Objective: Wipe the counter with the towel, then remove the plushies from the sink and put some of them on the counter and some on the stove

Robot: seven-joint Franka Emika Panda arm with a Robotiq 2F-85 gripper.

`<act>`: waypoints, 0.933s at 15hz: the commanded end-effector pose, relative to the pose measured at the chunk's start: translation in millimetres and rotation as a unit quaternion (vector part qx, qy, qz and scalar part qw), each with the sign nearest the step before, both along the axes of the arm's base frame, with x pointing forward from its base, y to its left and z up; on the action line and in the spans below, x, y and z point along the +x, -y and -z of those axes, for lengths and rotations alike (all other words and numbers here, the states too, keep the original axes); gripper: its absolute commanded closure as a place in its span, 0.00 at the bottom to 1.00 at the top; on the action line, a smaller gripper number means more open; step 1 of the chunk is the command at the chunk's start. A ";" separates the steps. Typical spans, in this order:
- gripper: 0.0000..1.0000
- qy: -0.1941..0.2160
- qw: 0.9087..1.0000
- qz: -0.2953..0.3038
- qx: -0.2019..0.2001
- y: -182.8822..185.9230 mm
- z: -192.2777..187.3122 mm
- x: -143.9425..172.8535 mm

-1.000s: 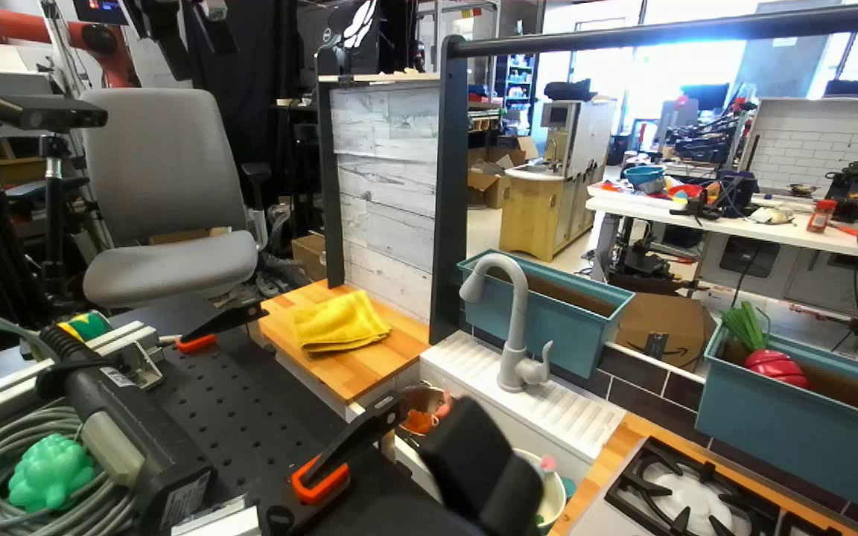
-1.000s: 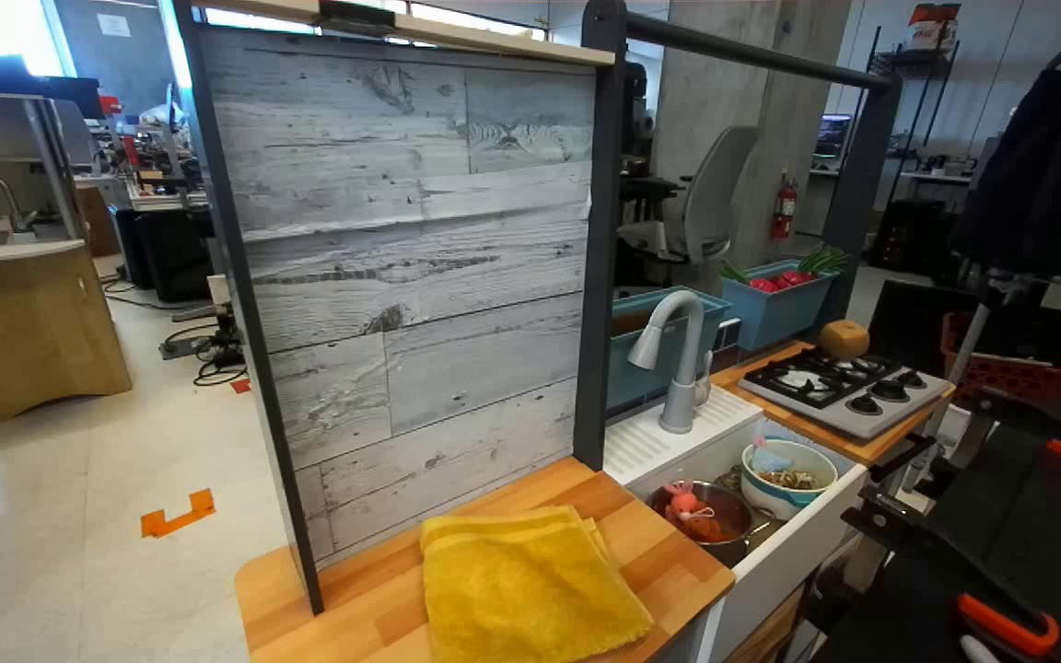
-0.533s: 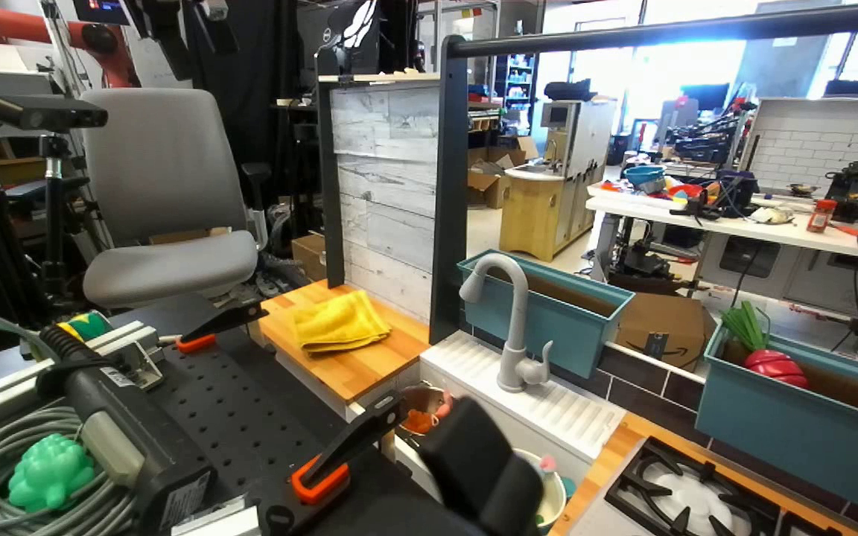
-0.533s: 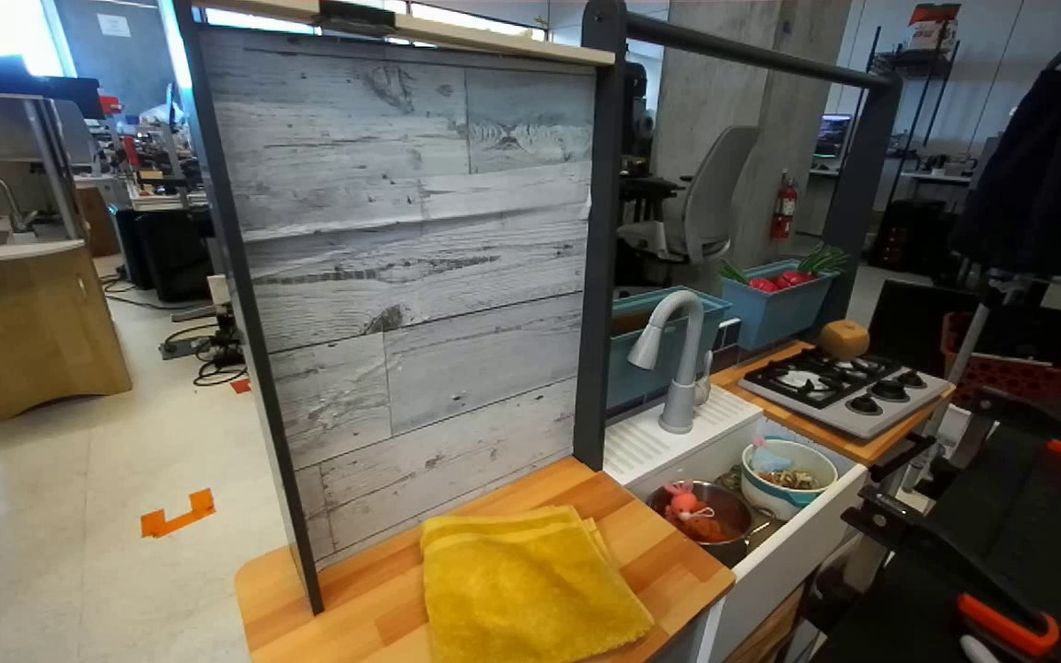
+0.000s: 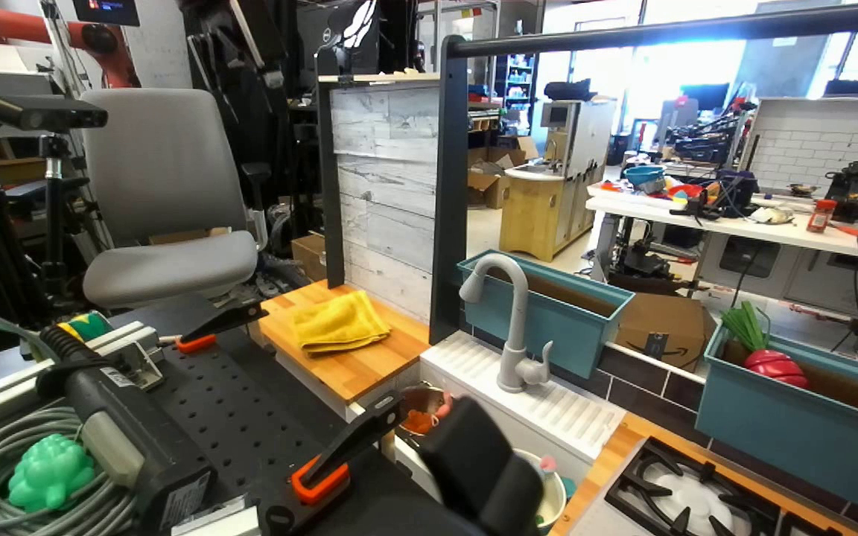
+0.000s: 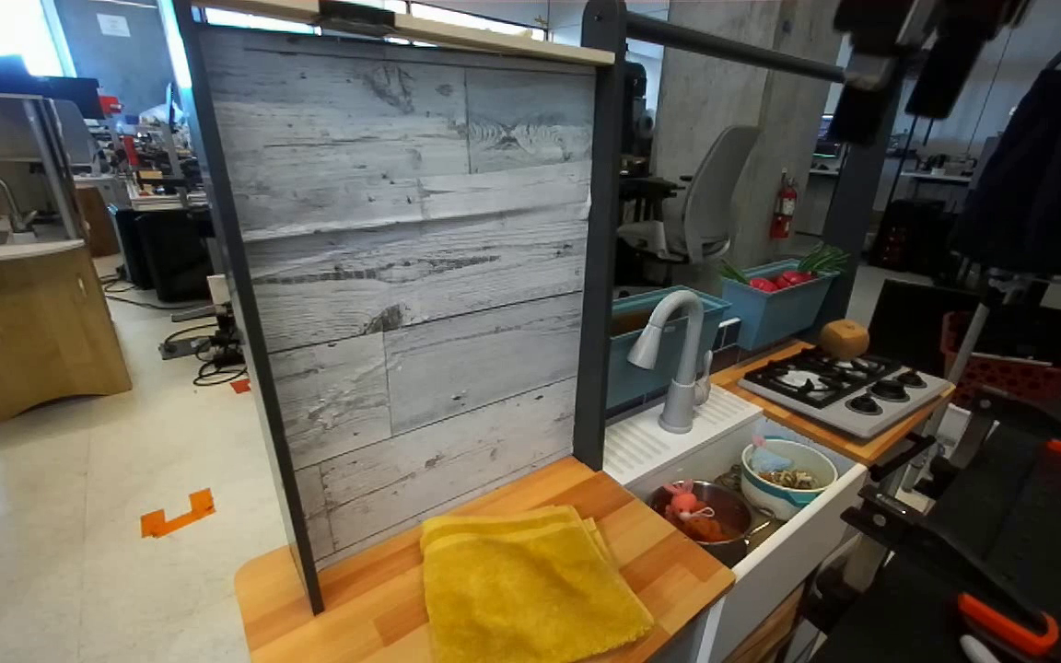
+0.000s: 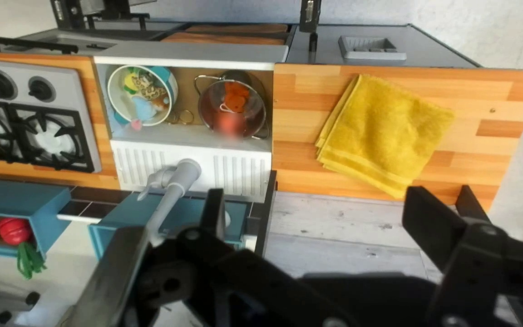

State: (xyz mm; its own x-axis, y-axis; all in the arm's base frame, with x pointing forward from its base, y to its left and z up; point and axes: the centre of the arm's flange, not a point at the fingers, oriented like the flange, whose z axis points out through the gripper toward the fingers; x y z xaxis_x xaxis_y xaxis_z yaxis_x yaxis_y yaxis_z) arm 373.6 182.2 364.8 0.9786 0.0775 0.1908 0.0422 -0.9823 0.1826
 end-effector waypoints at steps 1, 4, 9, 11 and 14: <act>0.00 -0.094 0.996 -0.007 0.009 -32.2 56.4 62.0; 0.00 -0.158 0.986 -0.039 0.034 -45.1 89.0 86.6; 0.00 -0.110 0.987 -0.102 0.051 -13.4 70.6 45.1; 0.00 -0.055 0.994 -0.059 0.075 -10.3 62.1 42.3; 0.00 -0.074 0.992 -0.067 0.073 -14.9 67.0 56.1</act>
